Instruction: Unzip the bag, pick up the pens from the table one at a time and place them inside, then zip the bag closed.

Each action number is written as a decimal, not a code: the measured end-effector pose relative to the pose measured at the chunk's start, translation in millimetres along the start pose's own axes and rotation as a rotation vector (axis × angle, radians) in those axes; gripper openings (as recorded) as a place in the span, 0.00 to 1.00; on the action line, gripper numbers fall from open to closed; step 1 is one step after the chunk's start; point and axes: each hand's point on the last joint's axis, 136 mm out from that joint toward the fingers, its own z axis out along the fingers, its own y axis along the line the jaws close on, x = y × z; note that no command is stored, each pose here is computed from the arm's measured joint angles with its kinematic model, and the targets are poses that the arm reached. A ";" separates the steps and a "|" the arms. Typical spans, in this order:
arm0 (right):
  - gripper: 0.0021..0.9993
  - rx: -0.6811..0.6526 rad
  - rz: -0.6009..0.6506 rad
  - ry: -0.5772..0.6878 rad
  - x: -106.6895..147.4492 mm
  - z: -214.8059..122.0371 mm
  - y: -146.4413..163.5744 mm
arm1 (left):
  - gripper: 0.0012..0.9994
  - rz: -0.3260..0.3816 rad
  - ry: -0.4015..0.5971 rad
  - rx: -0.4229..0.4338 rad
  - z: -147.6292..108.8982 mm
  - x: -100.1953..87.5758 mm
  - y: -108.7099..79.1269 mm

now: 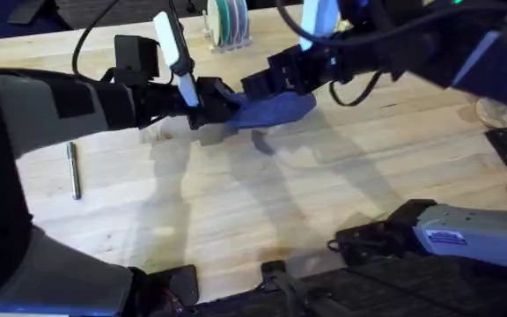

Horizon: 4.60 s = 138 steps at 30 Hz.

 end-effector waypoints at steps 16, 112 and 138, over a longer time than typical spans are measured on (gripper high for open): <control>1.00 0.006 -0.377 0.043 -18.2 -38.9 8.1 | 0.99 0.003 -0.003 0.003 1.0 -1.3 -0.7; 1.00 -0.127 -1.067 0.339 32.2 76.1 -39.1 | 0.99 -0.018 0.155 -0.344 -96.3 0.8 58.8; 1.00 0.046 -0.710 0.037 -30.9 -27.7 -8.8 | 0.99 -0.810 0.558 -0.948 -260.2 56.4 12.2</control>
